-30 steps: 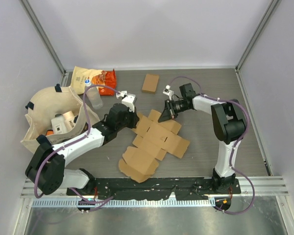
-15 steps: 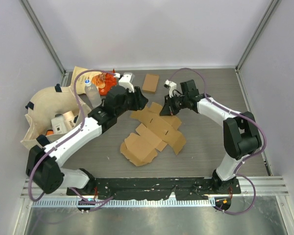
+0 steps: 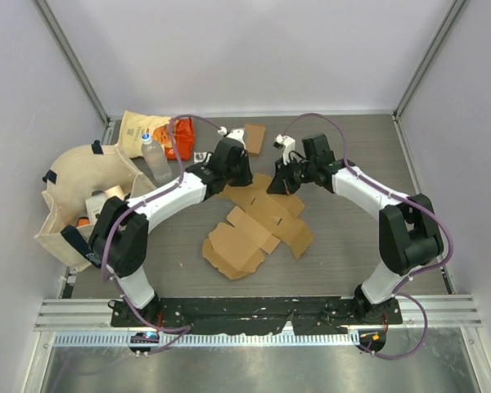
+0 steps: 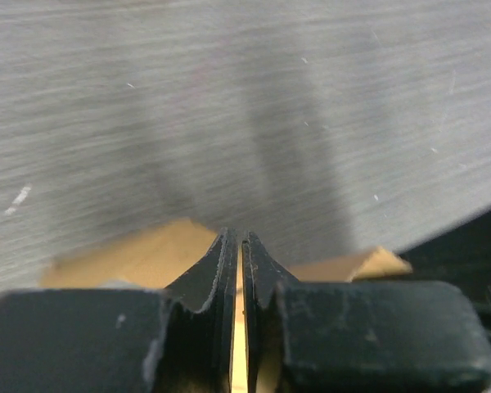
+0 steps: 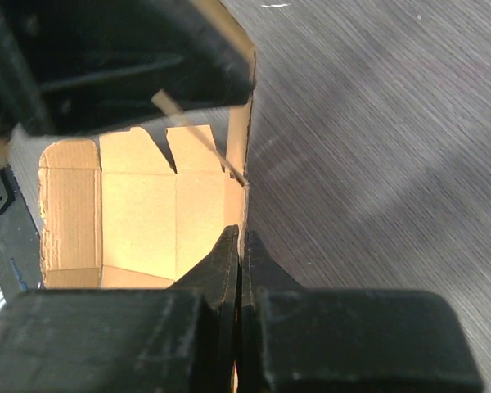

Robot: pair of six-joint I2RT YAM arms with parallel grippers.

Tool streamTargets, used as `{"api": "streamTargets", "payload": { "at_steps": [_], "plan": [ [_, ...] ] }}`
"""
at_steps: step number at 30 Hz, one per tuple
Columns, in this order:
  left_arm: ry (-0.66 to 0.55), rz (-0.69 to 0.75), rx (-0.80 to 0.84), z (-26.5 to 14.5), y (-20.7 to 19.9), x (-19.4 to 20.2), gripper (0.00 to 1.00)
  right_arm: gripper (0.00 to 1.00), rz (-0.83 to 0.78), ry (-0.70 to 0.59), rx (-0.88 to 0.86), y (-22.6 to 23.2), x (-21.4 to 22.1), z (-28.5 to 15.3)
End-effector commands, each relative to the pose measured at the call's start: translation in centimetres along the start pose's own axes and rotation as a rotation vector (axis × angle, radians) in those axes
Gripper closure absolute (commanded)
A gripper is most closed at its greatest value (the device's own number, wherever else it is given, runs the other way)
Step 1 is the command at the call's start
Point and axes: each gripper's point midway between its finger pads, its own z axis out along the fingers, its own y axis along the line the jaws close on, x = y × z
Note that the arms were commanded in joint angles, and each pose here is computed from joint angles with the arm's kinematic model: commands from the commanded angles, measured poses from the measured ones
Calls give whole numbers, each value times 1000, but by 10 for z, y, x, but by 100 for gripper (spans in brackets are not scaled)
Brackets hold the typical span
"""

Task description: Fold the paper box

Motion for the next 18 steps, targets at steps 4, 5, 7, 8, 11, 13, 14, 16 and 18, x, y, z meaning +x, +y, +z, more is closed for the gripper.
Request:
{"api": "streamTargets", "payload": {
  "at_steps": [4,5,7,8,11,13,14,16,18],
  "plan": [
    [-63,34,299,-45,-73,14,88,99,-94,-50,59,-2,-30,-5],
    [-77,29,314,-47,-75,13,86,99,-111,-44,82,-5,-30,-5],
    [-86,43,305,-54,-68,16,84,99,-127,-25,95,-3,-29,-3],
    [-86,49,278,-56,-61,18,82,99,-142,-19,106,-4,-29,-4],
    [-119,65,104,-70,-18,25,68,99,-158,-3,128,-4,-27,-6],
    [-134,66,26,-79,9,38,55,99,-161,13,131,-4,-23,-8],
    [-150,62,-30,-80,23,41,51,99,-165,15,128,-3,-24,-8],
    [-124,38,-106,-81,46,57,50,99,-176,21,119,0,-23,-9],
    [-120,15,-183,-78,63,62,55,99,-182,21,117,2,-24,-10]
  ]
}}
